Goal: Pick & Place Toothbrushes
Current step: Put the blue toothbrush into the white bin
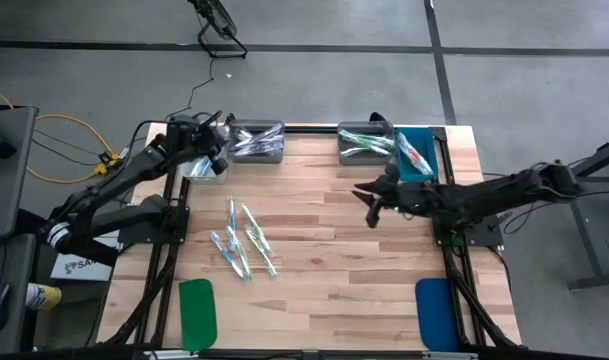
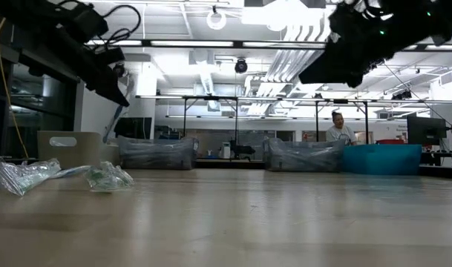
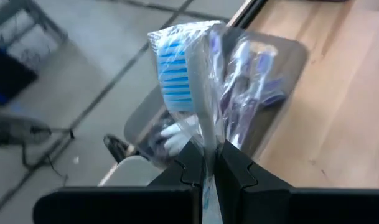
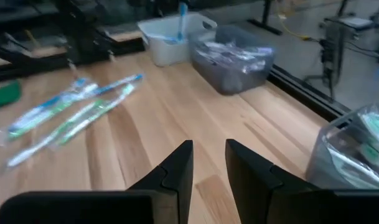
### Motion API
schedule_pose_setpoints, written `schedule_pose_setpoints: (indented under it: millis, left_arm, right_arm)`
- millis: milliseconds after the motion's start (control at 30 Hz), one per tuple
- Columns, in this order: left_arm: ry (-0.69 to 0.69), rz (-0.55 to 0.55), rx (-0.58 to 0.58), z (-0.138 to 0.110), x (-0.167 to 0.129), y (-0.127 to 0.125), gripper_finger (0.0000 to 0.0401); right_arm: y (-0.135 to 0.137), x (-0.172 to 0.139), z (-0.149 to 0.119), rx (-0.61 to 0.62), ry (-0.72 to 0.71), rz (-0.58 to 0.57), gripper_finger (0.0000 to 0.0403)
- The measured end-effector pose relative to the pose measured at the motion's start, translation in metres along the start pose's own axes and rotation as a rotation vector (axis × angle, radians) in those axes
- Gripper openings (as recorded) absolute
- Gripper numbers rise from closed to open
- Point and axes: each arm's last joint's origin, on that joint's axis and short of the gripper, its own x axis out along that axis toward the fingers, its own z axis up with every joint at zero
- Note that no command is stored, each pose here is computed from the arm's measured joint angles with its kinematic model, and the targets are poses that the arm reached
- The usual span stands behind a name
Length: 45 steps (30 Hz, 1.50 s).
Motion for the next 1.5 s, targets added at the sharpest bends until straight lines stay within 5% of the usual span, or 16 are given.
schedule_pose_setpoints:
  millis: [467,633,933,1300,1500]
  left_arm:
    - [0.292,0.054,-0.234,0.004,0.017,0.021,0.0010]
    - [0.374,0.090,-0.280,0.009,0.009,0.024,0.0010]
    - [0.511,0.073,-0.354,-0.002,0.025,0.021,0.0011]
    - [0.536,0.085,-0.410,-0.004,0.031,0.021,0.0124]
    - [0.520,0.090,-0.415,-0.003,0.031,0.022,0.0141]
  right_arm:
    - [-0.036,-0.027,-0.042,-0.033,-0.078,0.099,0.0087]
    - [-0.044,-0.028,-0.037,-0.058,-0.110,0.071,0.0087]
    - [-0.048,-0.027,-0.039,-0.099,-0.072,0.223,0.0087]
    - [-0.057,-0.025,-0.043,-0.133,-0.016,0.270,0.0087]
    - [-0.062,-0.024,-0.045,-0.124,0.011,0.244,0.0087]
